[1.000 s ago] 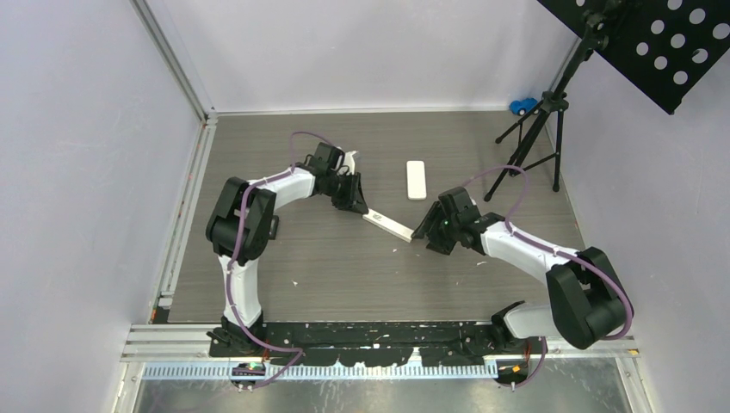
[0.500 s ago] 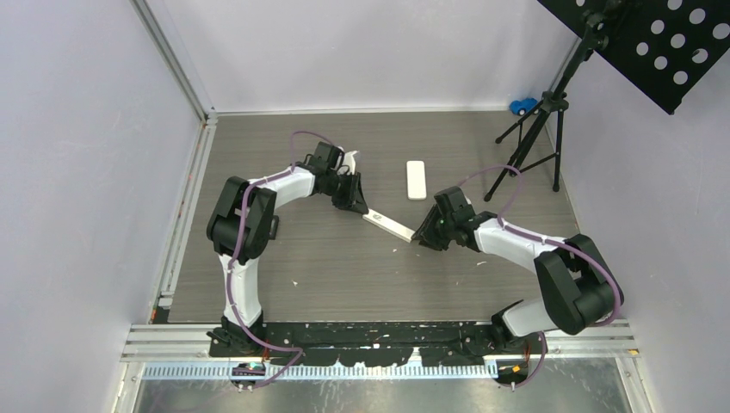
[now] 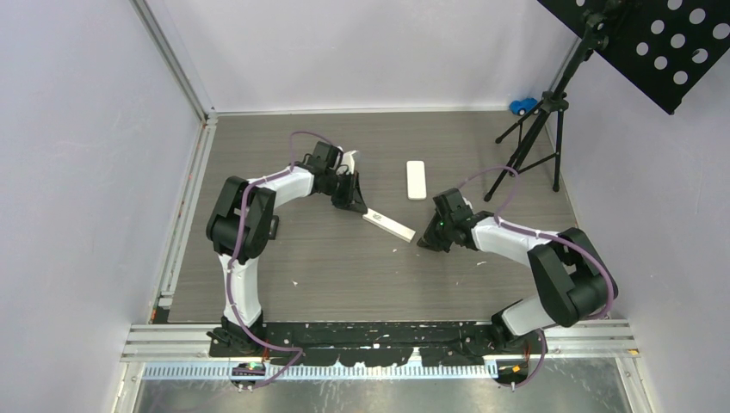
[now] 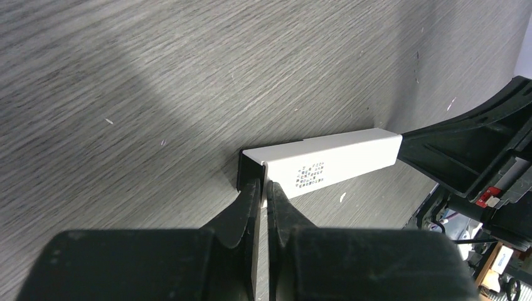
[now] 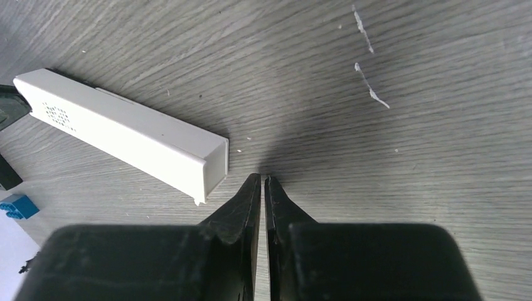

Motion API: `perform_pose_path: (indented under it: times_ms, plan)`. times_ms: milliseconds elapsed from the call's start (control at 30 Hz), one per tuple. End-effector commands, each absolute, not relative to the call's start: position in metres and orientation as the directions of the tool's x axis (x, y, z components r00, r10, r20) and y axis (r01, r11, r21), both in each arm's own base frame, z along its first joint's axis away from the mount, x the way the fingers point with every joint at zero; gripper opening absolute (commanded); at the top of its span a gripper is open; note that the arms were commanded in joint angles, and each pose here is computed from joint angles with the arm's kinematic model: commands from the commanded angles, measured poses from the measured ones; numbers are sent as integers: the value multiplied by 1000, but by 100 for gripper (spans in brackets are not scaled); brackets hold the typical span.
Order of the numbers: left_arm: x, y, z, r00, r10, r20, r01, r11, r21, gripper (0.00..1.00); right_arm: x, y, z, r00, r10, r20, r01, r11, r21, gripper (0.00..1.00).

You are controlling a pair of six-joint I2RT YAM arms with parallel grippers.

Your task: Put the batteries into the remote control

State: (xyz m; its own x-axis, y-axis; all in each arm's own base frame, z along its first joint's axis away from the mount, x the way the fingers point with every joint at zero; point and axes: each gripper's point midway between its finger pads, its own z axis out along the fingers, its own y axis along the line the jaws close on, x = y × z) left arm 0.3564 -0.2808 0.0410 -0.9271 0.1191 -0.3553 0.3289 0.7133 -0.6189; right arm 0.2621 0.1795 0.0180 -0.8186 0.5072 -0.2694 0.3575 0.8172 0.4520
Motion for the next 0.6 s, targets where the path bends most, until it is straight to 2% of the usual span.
perform_pose_path:
  times_ms: [0, 100, 400, 567]
  plan:
    - [335, -251, -12, -957, 163, -239, 267, 816, -513, 5, 272, 181, 22, -810, 504, -299, 342, 821, 458, 12]
    - [335, -251, -12, -957, 162, -239, 266, 816, -513, 5, 274, 181, 30, -800, 513, -311, 336, 812, 477, 13]
    - [336, -253, -9, -957, 159, -244, 267, 811, -521, 6, 273, 193, 83, -774, 538, -334, 260, 751, 607, 27]
    - [336, -253, -9, -958, 157, -240, 265, 809, -525, 6, 277, 194, 77, -784, 531, -321, 278, 762, 584, 27]
